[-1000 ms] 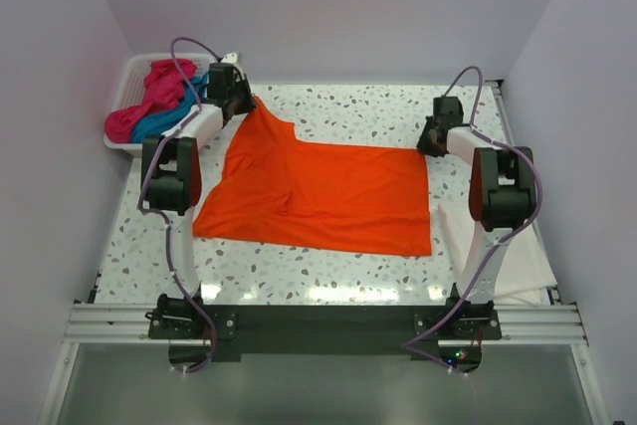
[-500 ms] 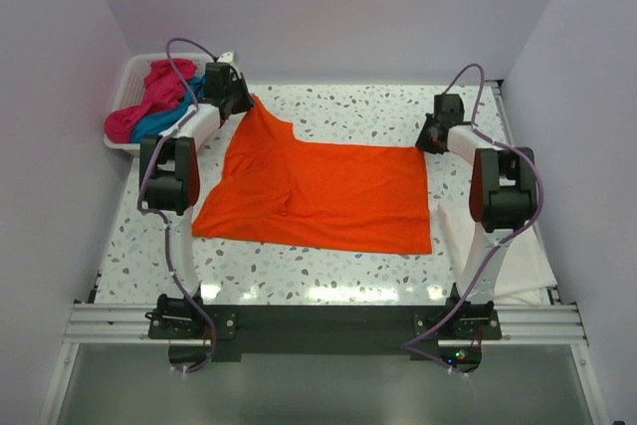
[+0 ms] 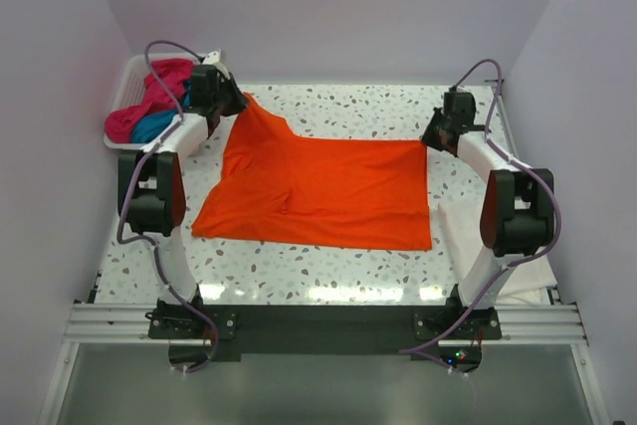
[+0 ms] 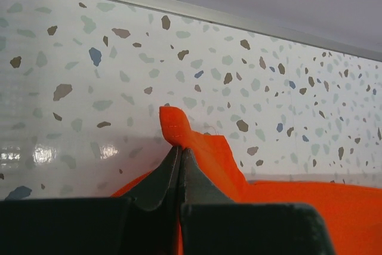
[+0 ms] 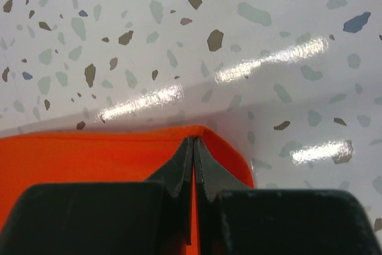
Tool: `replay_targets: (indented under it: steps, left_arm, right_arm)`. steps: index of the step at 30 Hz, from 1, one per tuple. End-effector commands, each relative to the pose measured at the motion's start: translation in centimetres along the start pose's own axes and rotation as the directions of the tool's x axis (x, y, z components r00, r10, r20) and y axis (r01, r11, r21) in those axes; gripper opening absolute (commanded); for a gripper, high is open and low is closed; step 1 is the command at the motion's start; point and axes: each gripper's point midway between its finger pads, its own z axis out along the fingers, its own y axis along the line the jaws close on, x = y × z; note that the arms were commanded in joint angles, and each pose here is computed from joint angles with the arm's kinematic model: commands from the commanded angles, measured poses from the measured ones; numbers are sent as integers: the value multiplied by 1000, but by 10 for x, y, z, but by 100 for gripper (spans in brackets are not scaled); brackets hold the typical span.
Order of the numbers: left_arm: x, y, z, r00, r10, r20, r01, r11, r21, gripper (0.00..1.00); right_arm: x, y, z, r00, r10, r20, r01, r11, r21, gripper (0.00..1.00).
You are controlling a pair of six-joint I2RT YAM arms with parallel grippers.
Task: Fold and stack the t-shirts
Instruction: Fold the tshirt
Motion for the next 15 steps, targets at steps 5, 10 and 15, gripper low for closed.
replay_targets:
  steps: [5, 10, 15]
  left_arm:
    - [-11, -8, -62, 987, -107, 120, 106, 994, 9, 0]
    - [28, 6, -89, 976, -195, 102, 199, 979, -36, 0]
    - [37, 13, -116, 966, -223, 129, 234, 969, -76, 0]
  right_arm:
    - [14, -5, -28, 999, 41, 12, -41, 999, -11, 0]
    - [31, -16, -43, 999, 51, 2, -51, 999, 8, 0]
    - [43, -23, -56, 999, 52, 0, -52, 998, 18, 0]
